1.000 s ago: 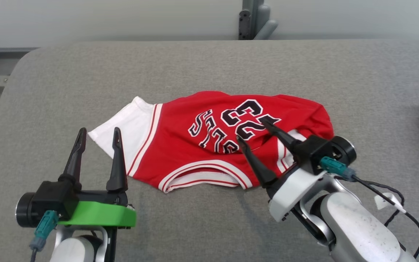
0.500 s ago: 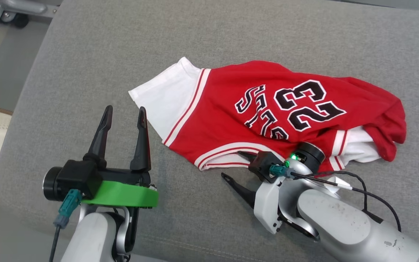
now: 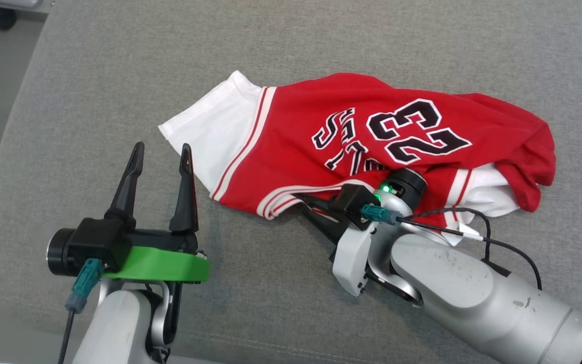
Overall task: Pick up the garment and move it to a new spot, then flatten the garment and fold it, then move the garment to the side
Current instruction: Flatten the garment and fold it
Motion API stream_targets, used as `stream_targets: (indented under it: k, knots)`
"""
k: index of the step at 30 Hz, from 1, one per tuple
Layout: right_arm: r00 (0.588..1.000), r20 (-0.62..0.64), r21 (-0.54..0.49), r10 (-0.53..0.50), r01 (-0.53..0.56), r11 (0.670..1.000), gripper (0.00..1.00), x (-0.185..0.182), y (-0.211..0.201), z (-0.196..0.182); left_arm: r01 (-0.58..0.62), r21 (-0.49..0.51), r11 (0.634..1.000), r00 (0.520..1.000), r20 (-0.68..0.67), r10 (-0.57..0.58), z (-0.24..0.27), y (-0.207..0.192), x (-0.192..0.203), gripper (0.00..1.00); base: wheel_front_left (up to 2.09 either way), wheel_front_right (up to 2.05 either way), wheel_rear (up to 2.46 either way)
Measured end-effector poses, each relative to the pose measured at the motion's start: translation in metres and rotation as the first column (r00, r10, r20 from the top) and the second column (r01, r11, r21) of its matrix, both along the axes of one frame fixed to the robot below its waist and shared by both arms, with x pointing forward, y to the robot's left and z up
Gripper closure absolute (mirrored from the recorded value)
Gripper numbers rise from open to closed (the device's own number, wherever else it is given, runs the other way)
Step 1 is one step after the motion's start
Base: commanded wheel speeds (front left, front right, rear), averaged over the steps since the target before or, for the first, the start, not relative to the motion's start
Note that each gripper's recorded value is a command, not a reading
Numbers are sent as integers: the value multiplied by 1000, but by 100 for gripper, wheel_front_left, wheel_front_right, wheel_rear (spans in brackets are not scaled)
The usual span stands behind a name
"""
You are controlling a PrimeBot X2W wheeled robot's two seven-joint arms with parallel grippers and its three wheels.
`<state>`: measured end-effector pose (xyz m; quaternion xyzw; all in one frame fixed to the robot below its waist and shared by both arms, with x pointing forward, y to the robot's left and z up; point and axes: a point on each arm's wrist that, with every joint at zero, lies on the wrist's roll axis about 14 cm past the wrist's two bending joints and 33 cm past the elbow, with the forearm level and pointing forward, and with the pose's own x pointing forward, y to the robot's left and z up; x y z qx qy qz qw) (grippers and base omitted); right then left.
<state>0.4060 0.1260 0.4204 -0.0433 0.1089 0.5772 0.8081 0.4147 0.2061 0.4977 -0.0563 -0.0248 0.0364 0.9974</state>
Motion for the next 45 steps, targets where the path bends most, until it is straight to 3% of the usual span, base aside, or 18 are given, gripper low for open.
stream_targets:
  k: [5, 10, 15, 20, 25, 30, 31, 33, 36, 40, 45]
  knots:
    - [992, 124, 135, -26, 9, 991, 100, 14, -2, 57, 28, 5, 1000, 1000, 12, -28, 2, -7, 7, 0, 0, 0, 0]
    - [954, 274, 262, -123, 49, 964, 100, 36, -25, 128, 60, 6, 998, 998, 34, -61, 10, -18, 12, 0, 0, 0, 0]
    - [876, 392, 394, -281, 116, 912, 100, 52, -67, 199, 88, 9, 996, 995, 42, -88, 15, -28, 16, 0, 0, 0, 0]
    - [772, 401, 446, -493, 306, 841, 100, 66, -145, 223, 147, 11, 989, 988, 55, -147, 21, -46, 25, 0, 0, 0, 0]
    - [632, 327, 429, -703, 563, 706, 100, 68, -238, 204, 214, 7, 977, 975, 56, -214, 22, -69, 35, 0, 0, 0, 0]
    - [450, 223, 352, -865, 790, 502, 100, 55, -326, 157, 270, 4, 963, 962, 44, -270, 18, -88, 44, 0, 0, 0, 0]
    - [450, 223, 352, -865, 790, 502, 100, 55, -326, 157, 270, 4, 963, 962, 44, -270, 18, -88, 44, 0, 0, 0, 0]
    - [389, 161, 321, -907, 849, 420, 100, 48, -350, 134, 287, 4, 958, 957, 32, -287, 13, -93, 47, 0, 0, 0, 0]
    - [313, 80, 259, -946, 910, 323, 100, 37, -374, 97, 311, 2, 950, 950, 17, -311, 6, -101, 53, 0, 0, 0, 0]
    - [249, 4, 156, -968, 956, 247, 100, 27, -393, 49, 339, -2, 941, 941, -2, -339, -1, -110, 59, 0, 0, 0, 0]
    - [229, -42, 113, -973, 968, 223, 100, 40, -398, 17, 359, -5, 933, 933, -27, -359, -14, -115, 67, 0, 0, 0, 0]
